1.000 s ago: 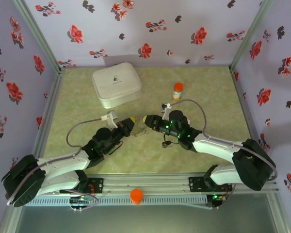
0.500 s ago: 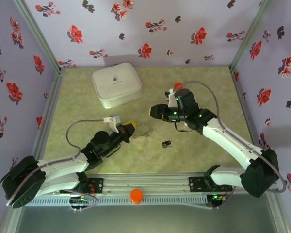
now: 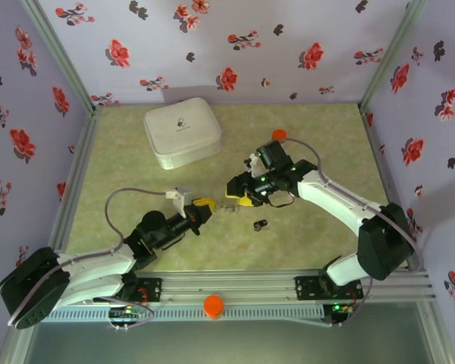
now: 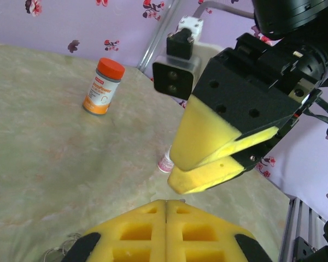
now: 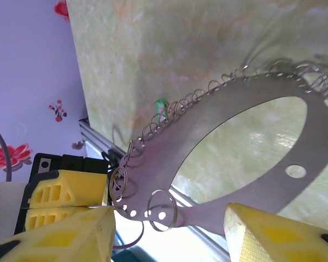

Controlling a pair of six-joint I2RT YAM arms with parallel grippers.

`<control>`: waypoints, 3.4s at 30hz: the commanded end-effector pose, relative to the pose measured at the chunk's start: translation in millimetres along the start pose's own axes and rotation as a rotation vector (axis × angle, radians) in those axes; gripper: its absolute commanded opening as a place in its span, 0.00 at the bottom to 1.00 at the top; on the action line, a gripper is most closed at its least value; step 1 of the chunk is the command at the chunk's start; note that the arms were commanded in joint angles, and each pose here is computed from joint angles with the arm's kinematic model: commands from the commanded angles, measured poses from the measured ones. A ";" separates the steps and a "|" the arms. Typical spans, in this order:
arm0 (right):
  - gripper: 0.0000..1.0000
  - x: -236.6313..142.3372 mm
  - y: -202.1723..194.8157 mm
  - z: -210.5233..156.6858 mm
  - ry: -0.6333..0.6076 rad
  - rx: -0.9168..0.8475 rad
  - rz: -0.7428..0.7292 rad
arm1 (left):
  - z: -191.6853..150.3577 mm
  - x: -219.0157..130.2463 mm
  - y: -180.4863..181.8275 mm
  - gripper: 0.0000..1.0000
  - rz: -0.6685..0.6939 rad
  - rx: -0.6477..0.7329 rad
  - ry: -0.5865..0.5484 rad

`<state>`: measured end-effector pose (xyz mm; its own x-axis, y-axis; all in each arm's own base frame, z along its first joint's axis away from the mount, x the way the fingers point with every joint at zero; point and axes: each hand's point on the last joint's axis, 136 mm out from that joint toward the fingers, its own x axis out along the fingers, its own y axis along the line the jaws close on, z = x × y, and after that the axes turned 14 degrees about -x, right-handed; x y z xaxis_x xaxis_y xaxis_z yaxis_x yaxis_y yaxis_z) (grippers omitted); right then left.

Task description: Put the keys on the keyring

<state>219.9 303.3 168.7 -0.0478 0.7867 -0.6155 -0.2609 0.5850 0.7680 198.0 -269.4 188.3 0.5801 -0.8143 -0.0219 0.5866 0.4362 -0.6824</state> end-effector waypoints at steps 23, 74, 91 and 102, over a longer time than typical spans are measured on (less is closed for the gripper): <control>0.13 26.1 12.4 -16.3 0.081 0.034 0.130 | 3.2 -0.9 -4.7 0.00 -0.013 0.029 -0.013; 0.00 -60.5 115.5 -0.9 -0.490 -1.259 0.212 | 23.5 21.7 -62.6 0.44 -0.572 0.265 0.332; 0.00 -59.3 119.7 -12.5 -0.509 -1.261 0.266 | 23.1 12.9 -81.7 0.36 -0.579 0.303 0.206; 0.00 -52.6 111.2 -20.5 -0.477 -1.254 0.269 | 30.0 12.0 -83.5 0.00 -0.558 0.322 0.157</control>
<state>179.9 323.7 275.0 0.0416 0.9808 -0.1903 -0.9979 0.0501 0.0400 175.1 -306.8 250.8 0.0536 -0.9939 0.0966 0.9040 0.0072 -0.4274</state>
